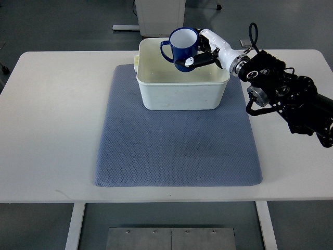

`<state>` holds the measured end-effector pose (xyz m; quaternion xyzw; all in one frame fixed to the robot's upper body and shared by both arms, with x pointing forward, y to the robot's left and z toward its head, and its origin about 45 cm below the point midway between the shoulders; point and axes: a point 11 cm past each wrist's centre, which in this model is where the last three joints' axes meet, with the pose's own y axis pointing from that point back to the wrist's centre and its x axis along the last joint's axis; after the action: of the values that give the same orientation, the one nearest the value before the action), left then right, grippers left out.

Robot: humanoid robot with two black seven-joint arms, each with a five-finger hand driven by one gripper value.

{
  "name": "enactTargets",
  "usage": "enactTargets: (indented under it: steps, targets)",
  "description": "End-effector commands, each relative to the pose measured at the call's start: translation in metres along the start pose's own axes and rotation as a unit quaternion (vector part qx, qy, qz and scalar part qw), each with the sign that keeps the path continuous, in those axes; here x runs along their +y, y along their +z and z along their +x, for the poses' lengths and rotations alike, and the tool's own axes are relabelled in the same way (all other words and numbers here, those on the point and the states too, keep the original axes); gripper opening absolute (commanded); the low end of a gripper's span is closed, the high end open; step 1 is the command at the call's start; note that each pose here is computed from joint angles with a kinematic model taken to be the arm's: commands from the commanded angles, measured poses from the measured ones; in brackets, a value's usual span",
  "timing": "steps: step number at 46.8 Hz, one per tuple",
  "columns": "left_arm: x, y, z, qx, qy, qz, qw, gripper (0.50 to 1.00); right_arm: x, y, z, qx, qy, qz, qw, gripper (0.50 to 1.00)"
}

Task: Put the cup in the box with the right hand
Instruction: 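Lower the mug into the tub and open the right hand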

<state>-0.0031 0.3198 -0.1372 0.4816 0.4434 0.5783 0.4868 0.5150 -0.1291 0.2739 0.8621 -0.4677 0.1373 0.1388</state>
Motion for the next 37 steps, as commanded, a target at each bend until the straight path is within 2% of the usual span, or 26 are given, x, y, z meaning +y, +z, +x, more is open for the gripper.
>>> enactTargets:
  steps: [1,37]
  targets:
    - [0.0,0.0,0.0,0.0,0.0,0.0,1.0,1.0,-0.0003,-0.0008,0.0017,-0.005,0.003,-0.003,1.0,1.0]
    - [0.0,0.0,0.0,0.0,0.0,0.0,1.0,1.0,-0.0016,-0.0048,0.0014,-0.004,0.001,-0.002,1.0,1.0]
